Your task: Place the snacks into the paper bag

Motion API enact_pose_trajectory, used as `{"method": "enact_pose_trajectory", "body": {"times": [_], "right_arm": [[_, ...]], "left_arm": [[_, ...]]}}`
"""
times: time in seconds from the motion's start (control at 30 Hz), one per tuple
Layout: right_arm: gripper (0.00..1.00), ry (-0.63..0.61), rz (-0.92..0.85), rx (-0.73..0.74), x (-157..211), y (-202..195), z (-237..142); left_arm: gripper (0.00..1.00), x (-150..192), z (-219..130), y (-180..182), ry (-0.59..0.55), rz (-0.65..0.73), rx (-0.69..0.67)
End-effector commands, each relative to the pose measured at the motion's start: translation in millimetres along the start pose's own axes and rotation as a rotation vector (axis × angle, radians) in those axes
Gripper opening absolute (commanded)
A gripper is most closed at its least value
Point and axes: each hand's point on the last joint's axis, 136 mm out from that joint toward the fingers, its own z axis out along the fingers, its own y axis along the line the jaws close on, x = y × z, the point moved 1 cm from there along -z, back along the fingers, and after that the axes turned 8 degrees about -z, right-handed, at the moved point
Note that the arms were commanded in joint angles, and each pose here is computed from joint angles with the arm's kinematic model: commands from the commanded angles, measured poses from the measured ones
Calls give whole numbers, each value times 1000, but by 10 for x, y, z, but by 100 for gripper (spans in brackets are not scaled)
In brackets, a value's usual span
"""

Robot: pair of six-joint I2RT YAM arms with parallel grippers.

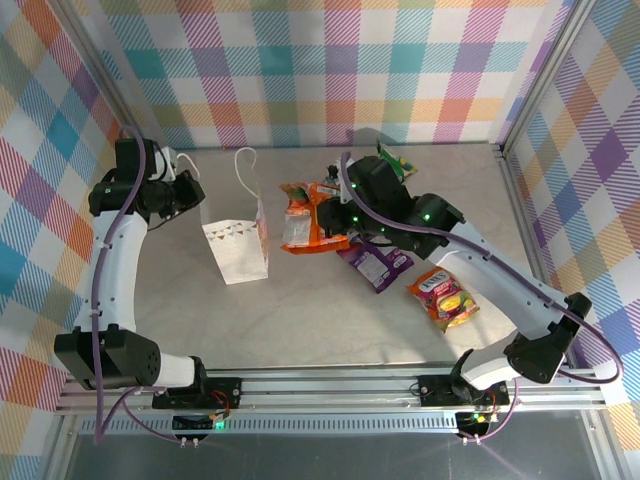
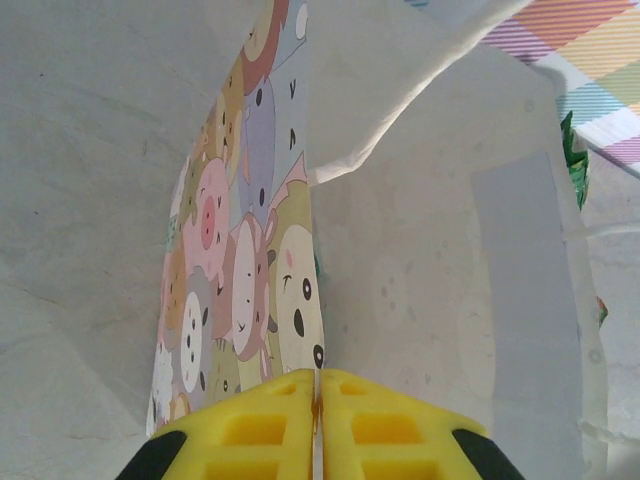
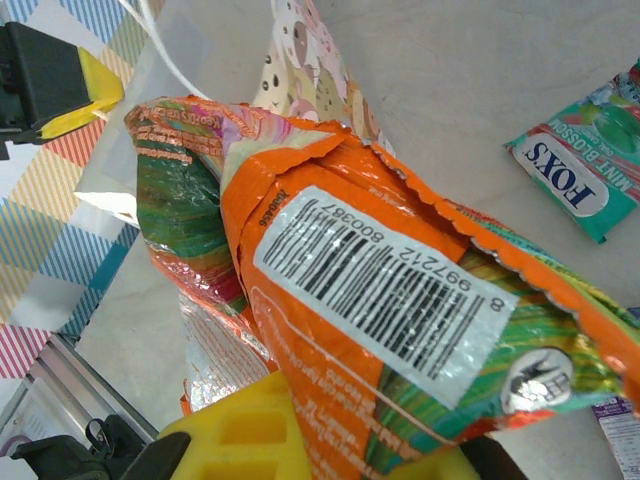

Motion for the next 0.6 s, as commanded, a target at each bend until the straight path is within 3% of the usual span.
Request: {"method": "enact_pose_trajectory", "body": {"times": [0.0,0.3,0.57], "right_arm": [[0,-79,-42,-17,-264,118,-111],[0,-153,-70,-48,-469,305,-226],[0,-196,-109,-92,-634,479,-312]], "left_arm": [[9,-21,-84,-64,-18,-26,60],[10,-42,-107,-84,-27,-56,96],[20,-17,-148,-15,-32,-52,58]]}}
